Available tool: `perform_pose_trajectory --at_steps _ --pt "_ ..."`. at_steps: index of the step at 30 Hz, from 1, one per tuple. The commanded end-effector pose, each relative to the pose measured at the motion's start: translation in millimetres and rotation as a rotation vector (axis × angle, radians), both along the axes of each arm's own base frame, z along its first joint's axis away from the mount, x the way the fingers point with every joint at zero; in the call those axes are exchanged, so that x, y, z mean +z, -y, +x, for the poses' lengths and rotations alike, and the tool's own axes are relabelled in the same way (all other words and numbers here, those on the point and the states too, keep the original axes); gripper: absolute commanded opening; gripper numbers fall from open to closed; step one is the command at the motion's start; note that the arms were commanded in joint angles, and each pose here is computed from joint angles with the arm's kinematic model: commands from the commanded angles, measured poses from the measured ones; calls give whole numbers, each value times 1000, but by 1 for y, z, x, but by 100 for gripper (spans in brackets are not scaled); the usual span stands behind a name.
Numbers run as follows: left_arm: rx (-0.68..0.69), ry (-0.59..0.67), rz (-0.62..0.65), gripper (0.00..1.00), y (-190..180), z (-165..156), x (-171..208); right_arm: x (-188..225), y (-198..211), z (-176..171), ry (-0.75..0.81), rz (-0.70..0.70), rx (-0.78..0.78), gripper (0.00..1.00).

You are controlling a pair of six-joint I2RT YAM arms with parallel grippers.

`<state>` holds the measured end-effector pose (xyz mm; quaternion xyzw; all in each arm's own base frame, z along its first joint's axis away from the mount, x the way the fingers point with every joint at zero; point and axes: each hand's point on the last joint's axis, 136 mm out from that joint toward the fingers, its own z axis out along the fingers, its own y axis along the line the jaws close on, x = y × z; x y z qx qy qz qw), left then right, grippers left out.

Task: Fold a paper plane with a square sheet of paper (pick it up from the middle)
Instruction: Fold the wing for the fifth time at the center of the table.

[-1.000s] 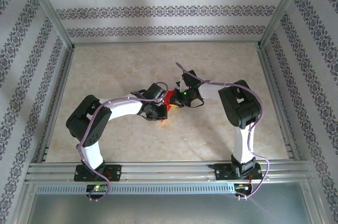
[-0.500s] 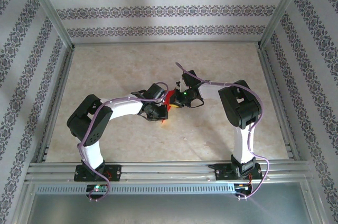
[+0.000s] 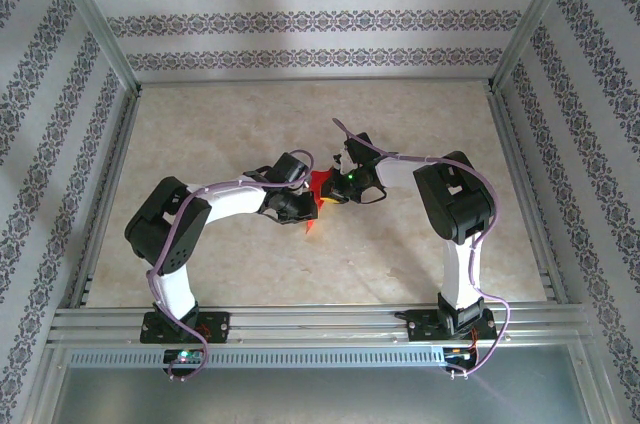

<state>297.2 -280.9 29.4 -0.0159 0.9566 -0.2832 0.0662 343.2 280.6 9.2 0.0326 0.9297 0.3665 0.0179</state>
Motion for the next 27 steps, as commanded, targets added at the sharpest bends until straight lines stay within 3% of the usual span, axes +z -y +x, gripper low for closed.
perform_pose_trajectory --at_steps 1,27 --pt "-21 -28 15 10 2 0 -6 -84 53 -41 -160 -326 -38 10" --pt "-66 -100 147 6 -23 -34 -23 -93 63 -46 -185 -404 -39 8"
